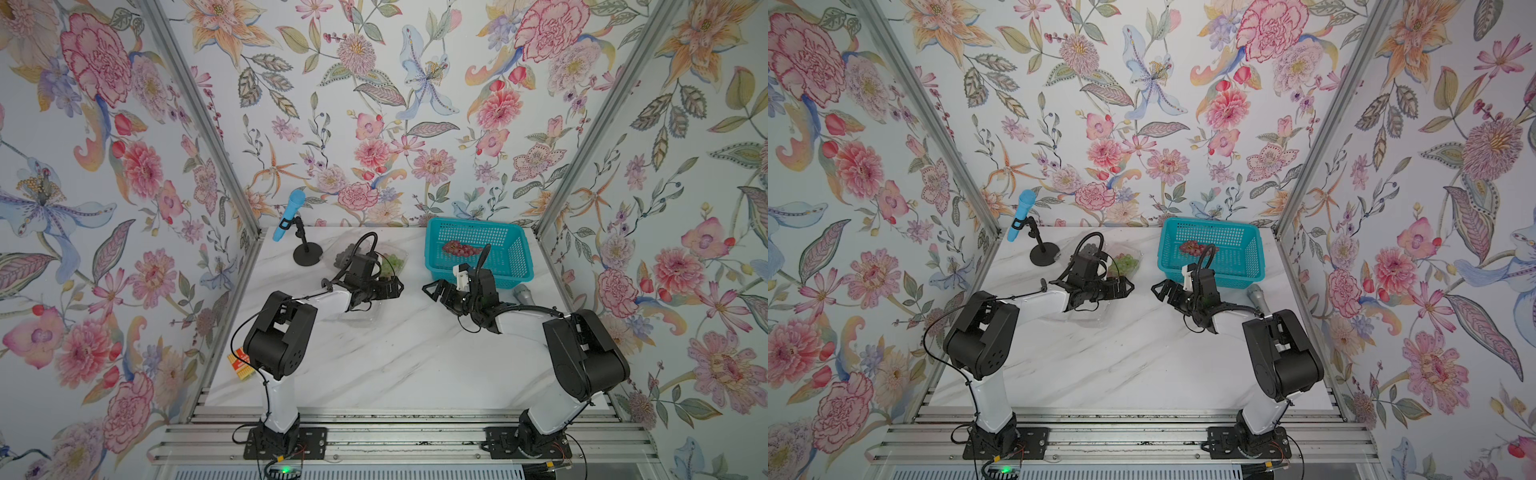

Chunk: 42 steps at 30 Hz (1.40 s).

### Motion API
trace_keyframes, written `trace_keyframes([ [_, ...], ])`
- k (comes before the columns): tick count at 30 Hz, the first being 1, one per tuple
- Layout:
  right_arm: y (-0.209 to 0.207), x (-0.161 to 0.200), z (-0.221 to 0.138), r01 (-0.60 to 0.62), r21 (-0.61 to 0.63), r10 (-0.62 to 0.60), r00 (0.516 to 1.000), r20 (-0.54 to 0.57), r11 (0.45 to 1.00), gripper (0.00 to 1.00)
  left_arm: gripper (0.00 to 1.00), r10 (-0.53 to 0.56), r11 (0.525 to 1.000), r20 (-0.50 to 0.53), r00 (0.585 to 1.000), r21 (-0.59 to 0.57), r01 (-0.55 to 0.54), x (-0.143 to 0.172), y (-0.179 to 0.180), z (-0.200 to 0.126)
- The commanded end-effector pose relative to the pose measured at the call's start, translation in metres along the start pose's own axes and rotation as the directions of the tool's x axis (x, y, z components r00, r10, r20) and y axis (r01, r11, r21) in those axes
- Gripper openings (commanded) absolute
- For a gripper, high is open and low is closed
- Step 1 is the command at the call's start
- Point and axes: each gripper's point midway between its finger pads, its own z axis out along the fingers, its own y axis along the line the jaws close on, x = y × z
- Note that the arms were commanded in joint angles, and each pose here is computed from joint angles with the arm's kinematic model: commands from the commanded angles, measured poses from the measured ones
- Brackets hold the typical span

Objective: Pack grapes into containers
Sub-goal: Move the packing box to the center of the board.

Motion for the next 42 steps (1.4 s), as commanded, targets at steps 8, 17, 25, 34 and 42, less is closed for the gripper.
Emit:
trace_keyframes([
  [8,0.008,-0.012,-0.021,0.059,0.067,-0.060,0.998,0.003,0.996,1.00,1.00,0.107,0.989,-0.004,0.994,-0.104,-0.107,0.022,0.018,-0.013],
  [17,0.011,-0.071,-0.046,0.138,0.213,-0.151,0.987,0.049,0.967,1.00,1.00,0.204,0.966,0.021,0.979,-0.166,-0.198,0.027,0.020,-0.027],
  [25,-0.025,-0.123,-0.060,0.161,0.396,-0.195,0.980,0.048,0.904,1.00,1.00,0.285,0.943,0.064,0.956,-0.200,-0.268,0.012,0.012,-0.035],
  [34,-0.083,-0.180,-0.043,0.154,0.547,-0.200,0.979,0.026,0.823,0.99,1.00,0.309,0.941,0.051,0.950,-0.157,-0.298,0.019,0.003,-0.022],
  [42,-0.119,-0.207,-0.014,0.133,0.593,-0.175,0.985,0.014,0.794,1.00,1.00,0.472,0.835,0.098,0.876,-0.367,-0.409,-0.005,0.004,-0.044],
])
